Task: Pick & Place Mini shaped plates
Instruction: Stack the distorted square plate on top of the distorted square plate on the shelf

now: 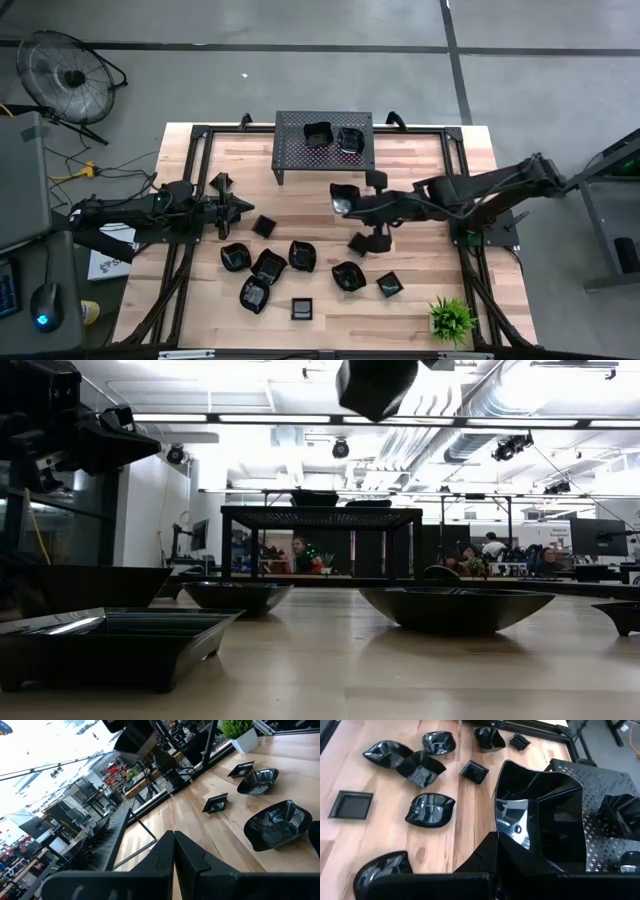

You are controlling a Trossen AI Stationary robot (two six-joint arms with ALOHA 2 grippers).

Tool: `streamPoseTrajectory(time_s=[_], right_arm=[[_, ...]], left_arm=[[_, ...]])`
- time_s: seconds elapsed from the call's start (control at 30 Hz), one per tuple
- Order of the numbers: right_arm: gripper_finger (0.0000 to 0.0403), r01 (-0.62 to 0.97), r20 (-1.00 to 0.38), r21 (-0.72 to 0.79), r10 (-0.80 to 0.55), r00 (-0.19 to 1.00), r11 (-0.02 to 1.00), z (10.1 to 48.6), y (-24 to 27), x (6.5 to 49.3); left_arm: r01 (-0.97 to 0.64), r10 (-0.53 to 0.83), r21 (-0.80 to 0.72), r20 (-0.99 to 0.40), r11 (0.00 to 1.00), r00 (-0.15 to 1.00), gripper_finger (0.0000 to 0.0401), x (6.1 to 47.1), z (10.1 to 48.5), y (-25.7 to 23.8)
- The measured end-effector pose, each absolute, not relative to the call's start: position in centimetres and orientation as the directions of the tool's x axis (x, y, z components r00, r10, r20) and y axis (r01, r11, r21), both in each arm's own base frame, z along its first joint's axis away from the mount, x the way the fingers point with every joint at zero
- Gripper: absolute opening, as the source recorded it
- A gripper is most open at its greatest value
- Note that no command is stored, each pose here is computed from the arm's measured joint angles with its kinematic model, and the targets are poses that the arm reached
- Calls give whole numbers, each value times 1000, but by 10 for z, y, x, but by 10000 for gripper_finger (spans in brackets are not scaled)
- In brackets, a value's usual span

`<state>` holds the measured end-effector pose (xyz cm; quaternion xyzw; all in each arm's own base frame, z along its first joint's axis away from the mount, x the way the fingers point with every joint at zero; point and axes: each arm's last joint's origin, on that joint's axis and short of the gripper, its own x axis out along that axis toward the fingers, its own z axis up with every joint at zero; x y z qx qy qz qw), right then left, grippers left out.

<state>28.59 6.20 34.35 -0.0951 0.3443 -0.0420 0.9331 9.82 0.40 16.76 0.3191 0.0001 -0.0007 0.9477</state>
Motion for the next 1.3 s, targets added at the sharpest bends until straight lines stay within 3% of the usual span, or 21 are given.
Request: streamPoseTrajectory(time_s=[0.57,1.3], right_arm=[[0,-81,-653,-288,-134,745,954,359,49,283],[0,-27,-721,-397,-294,628,918,385,-18,354]], left_arm=[[1,-1,605,0,796,1000,3,98,168,4],[1,-2,605,0,796,1000,3,98,168,4]])
